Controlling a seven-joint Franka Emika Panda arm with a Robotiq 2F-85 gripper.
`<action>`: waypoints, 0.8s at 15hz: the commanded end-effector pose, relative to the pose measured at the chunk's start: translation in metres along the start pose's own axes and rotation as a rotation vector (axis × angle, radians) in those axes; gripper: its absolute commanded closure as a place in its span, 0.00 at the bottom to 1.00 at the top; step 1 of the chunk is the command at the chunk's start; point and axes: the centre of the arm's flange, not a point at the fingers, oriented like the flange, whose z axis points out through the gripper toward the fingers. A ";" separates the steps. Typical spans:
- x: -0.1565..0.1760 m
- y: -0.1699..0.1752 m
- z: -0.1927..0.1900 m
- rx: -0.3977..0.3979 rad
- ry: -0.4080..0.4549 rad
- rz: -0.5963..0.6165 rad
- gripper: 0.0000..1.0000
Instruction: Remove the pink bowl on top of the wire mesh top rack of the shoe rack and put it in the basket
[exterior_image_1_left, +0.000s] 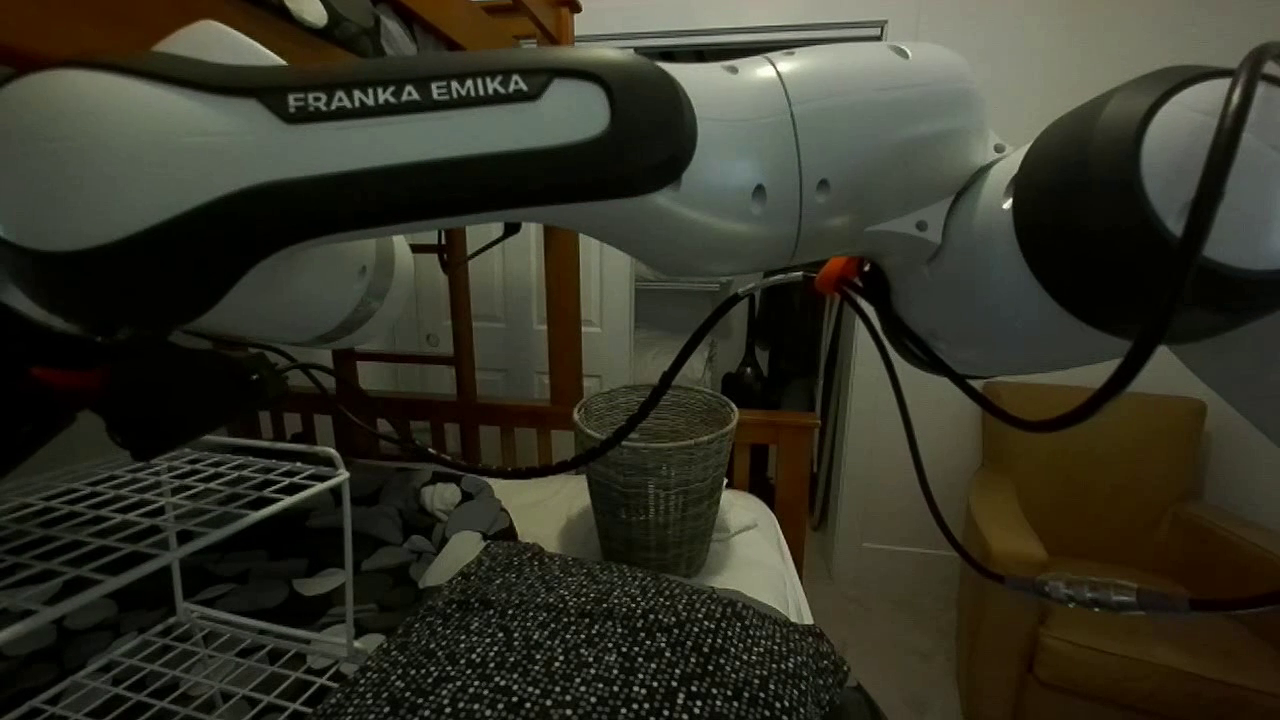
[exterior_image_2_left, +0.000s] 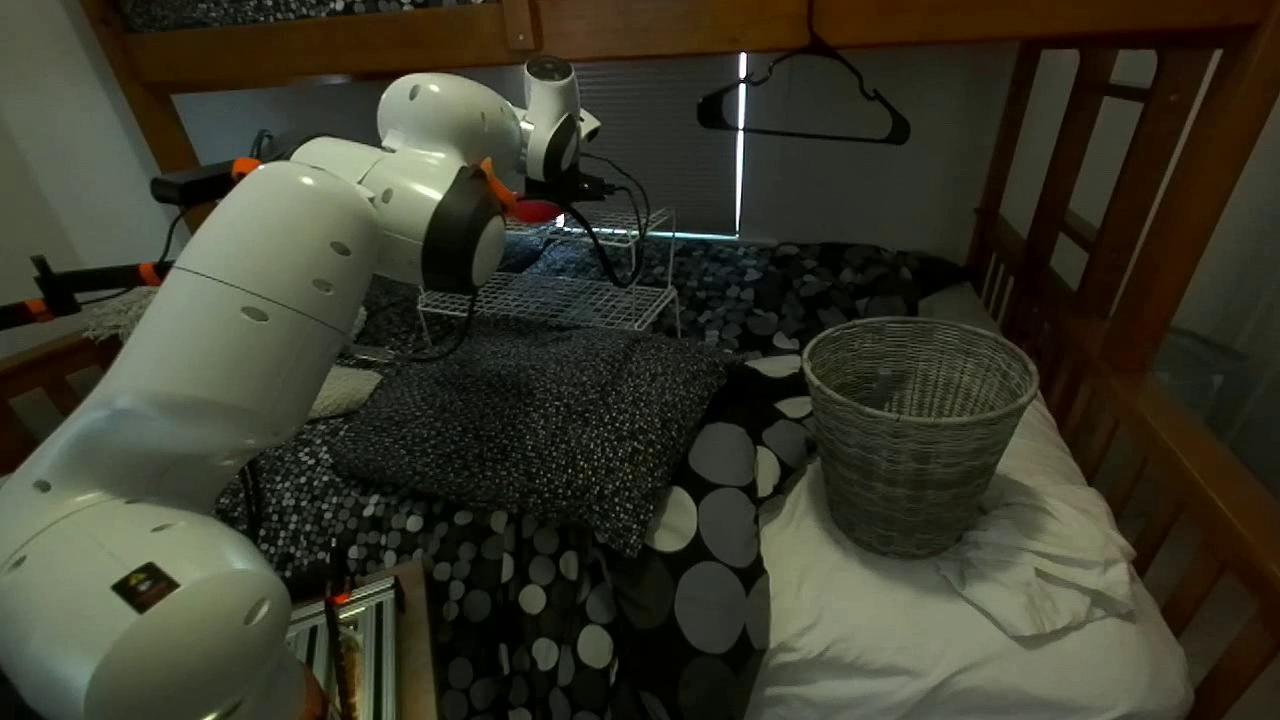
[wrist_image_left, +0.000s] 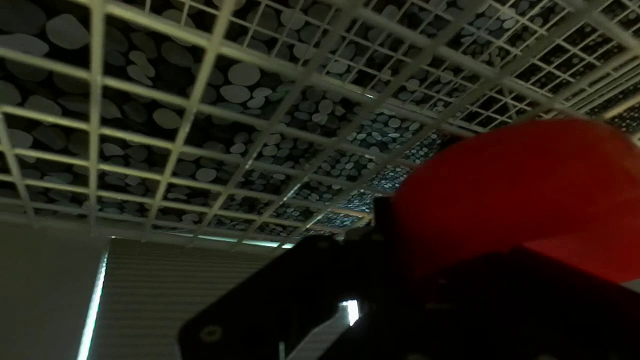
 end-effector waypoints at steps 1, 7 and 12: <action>-0.011 -0.009 -0.031 -0.152 -0.024 0.076 0.98; -0.034 -0.041 -0.099 -0.401 0.004 0.283 0.98; -0.002 -0.012 -0.109 -0.482 0.042 0.355 0.93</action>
